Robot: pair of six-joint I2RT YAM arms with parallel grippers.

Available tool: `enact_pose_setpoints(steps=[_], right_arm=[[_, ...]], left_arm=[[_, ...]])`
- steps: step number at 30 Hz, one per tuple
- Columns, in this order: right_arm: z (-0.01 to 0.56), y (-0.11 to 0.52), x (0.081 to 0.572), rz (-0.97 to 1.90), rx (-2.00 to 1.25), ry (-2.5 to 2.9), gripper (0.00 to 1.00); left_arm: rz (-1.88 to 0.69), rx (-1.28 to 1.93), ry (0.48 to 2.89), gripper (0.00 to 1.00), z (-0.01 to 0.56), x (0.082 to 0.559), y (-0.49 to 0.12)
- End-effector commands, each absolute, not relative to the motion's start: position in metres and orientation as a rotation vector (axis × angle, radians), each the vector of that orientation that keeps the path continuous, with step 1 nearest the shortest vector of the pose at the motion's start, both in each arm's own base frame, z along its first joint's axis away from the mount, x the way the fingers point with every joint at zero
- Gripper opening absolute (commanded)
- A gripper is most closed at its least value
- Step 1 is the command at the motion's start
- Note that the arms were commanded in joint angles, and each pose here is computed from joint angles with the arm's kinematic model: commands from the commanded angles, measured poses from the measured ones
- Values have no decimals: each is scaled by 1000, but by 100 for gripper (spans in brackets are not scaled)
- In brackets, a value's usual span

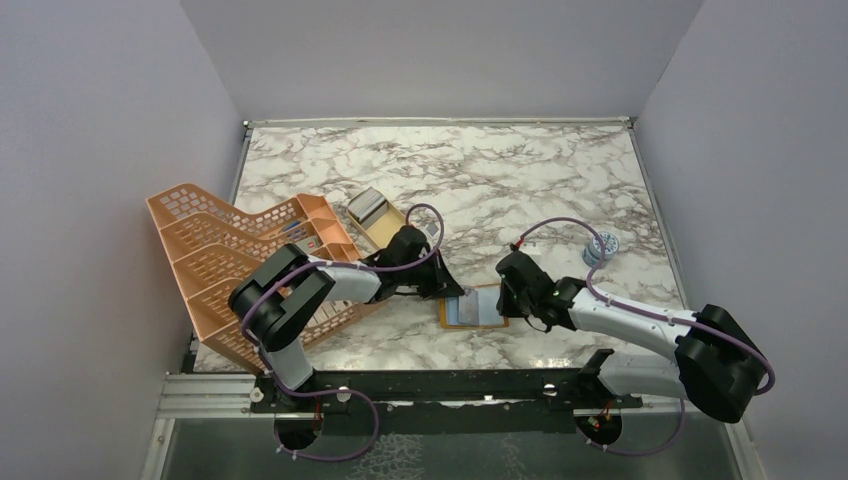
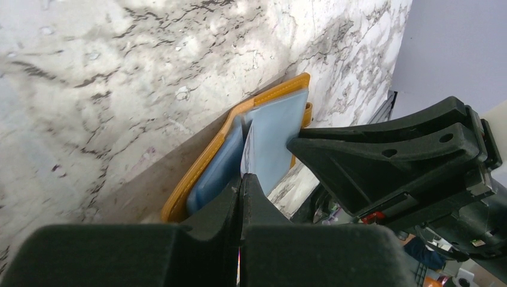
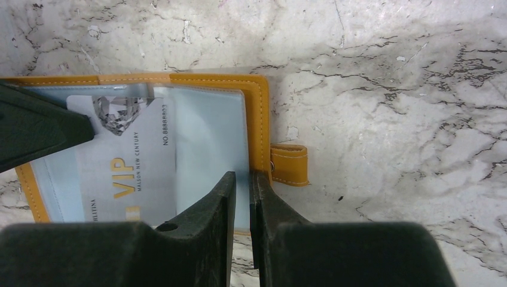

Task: Put the credit cards into the card holder
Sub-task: Insert the credit card into the card holder.

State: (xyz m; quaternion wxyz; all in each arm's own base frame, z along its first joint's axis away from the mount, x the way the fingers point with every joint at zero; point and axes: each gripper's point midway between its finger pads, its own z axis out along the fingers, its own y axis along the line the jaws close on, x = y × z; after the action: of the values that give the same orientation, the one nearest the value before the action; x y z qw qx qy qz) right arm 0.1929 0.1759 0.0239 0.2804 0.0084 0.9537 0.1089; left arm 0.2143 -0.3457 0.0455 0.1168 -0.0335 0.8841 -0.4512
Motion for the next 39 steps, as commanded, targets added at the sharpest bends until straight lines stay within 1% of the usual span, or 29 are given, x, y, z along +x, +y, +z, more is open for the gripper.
enact_pose_setpoints(steps=[1,14,26,39], right_arm=[[21,177,185,322,33,2579,15],[23,178,182,347,48,2586,15],[26,185,177,422,67,2596,15],[23,179,173,407,93,2600,14]], left_arm=[[-1295,-58,2606,0,35,216,-354],[-1224,-64,2606,0,23,221,-350],[-1203,-83,2564,0,28,226,-353],[-1161,-137,2543,0,27,227,-344]])
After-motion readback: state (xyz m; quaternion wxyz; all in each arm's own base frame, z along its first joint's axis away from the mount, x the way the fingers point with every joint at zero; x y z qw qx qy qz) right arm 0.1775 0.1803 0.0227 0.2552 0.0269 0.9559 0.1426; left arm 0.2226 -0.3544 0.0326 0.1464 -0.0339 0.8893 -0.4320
